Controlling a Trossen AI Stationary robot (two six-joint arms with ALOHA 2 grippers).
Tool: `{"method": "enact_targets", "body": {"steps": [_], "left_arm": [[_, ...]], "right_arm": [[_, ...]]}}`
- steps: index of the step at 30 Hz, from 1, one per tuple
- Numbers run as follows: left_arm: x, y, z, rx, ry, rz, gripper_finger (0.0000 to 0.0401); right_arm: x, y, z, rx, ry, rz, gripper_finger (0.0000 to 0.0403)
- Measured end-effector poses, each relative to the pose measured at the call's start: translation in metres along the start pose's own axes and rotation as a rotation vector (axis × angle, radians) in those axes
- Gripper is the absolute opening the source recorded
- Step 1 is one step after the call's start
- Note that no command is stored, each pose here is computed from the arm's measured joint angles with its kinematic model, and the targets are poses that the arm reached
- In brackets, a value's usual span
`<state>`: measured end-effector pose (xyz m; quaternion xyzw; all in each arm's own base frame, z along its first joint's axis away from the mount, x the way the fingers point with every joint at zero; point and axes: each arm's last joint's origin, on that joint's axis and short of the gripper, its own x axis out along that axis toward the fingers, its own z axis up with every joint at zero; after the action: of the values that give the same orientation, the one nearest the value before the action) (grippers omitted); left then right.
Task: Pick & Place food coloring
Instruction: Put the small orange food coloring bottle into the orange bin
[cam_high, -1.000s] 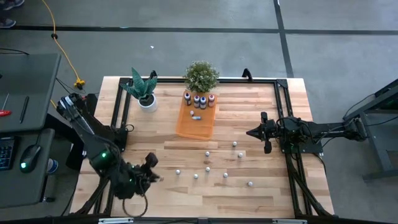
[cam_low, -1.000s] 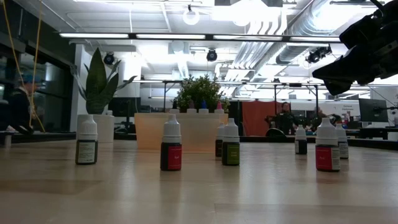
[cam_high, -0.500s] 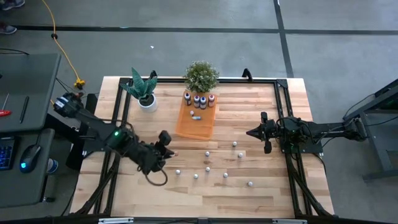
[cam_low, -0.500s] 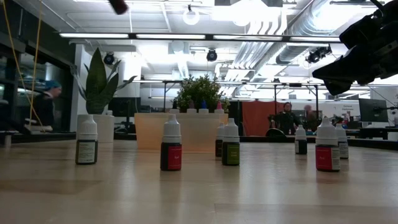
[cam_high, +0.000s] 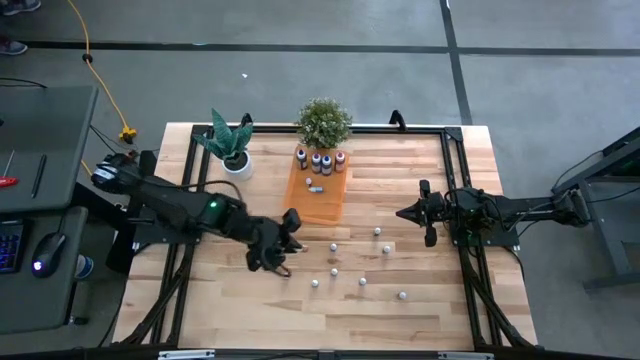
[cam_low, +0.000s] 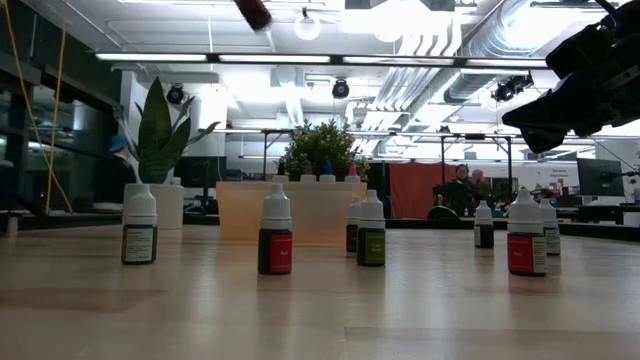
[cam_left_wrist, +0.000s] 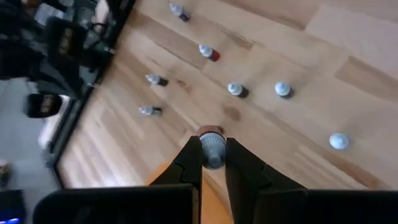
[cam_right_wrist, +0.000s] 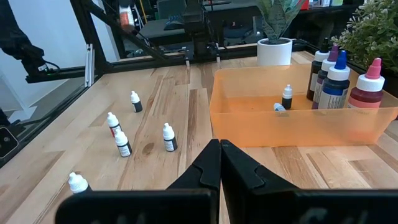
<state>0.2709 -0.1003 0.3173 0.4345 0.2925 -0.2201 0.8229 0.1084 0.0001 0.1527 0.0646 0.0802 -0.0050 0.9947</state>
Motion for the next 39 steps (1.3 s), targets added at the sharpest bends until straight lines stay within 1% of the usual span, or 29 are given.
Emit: {"method": "enact_targets", "body": {"steps": [3, 7, 11, 13, 16, 21, 23, 25, 28, 30, 33, 35, 37, 39], "left_arm": [[0.017, 0.009, -0.005, -0.058, -0.014, -0.007, 0.0028], [0.038, 0.022, -0.015, -0.159, 0.018, 0.051, 0.0027], [0.056, 0.040, -0.032, -0.341, 0.035, 0.117, 0.0027], [0.063, 0.052, -0.043, -0.477, 0.054, 0.192, 0.0027], [0.070, 0.068, -0.060, -0.706, 0.135, 0.291, 0.0027], [0.067, 0.096, -0.081, -1.099, 0.263, 0.445, 0.0027], [0.064, 0.104, -0.088, -1.224, 0.317, 0.477, 0.0027], [0.062, 0.113, -0.092, -1.330, 0.343, 0.494, 0.0027], [0.061, 0.125, -0.096, -1.452, 0.372, 0.474, 0.0027], [0.065, 0.129, -0.101, -1.506, 0.422, 0.429, 0.0027], [0.079, 0.139, -0.108, -1.564, 0.449, 0.342, 0.0027], [0.089, 0.144, -0.114, -1.599, 0.473, 0.258, 0.0027], [0.098, 0.151, -0.118, -1.616, 0.475, 0.235, 0.0027], [0.106, 0.154, -0.125, -1.624, 0.534, 0.238, 0.0027]], "right_arm": [[0.000, 0.000, 0.000, 0.000, 0.000, 0.000, 0.0000], [0.000, 0.000, 0.000, 0.000, 0.000, 0.000, 0.0000], [0.000, 0.000, 0.000, 0.000, 0.000, 0.000, 0.0000], [0.000, 0.000, 0.000, 0.000, 0.000, 0.000, 0.0000], [0.000, 0.000, 0.000, 0.000, 0.000, 0.000, 0.0000], [0.000, 0.000, 0.000, 0.000, 0.000, 0.000, 0.0000], [0.000, 0.000, 0.000, 0.000, 0.000, 0.000, 0.0000], [0.000, 0.000, 0.000, 0.000, 0.000, 0.000, 0.0000], [0.000, 0.000, 0.000, 0.000, 0.000, 0.000, 0.0000], [0.000, 0.000, 0.000, 0.000, 0.000, 0.000, 0.0000], [0.000, 0.000, 0.000, 0.000, 0.000, 0.000, 0.0000], [0.000, 0.000, 0.000, 0.000, 0.000, 0.000, 0.0000], [0.000, 0.000, 0.000, 0.000, 0.000, 0.000, 0.0000], [0.000, 0.000, 0.000, 0.000, 0.000, 0.000, 0.0000]]}}
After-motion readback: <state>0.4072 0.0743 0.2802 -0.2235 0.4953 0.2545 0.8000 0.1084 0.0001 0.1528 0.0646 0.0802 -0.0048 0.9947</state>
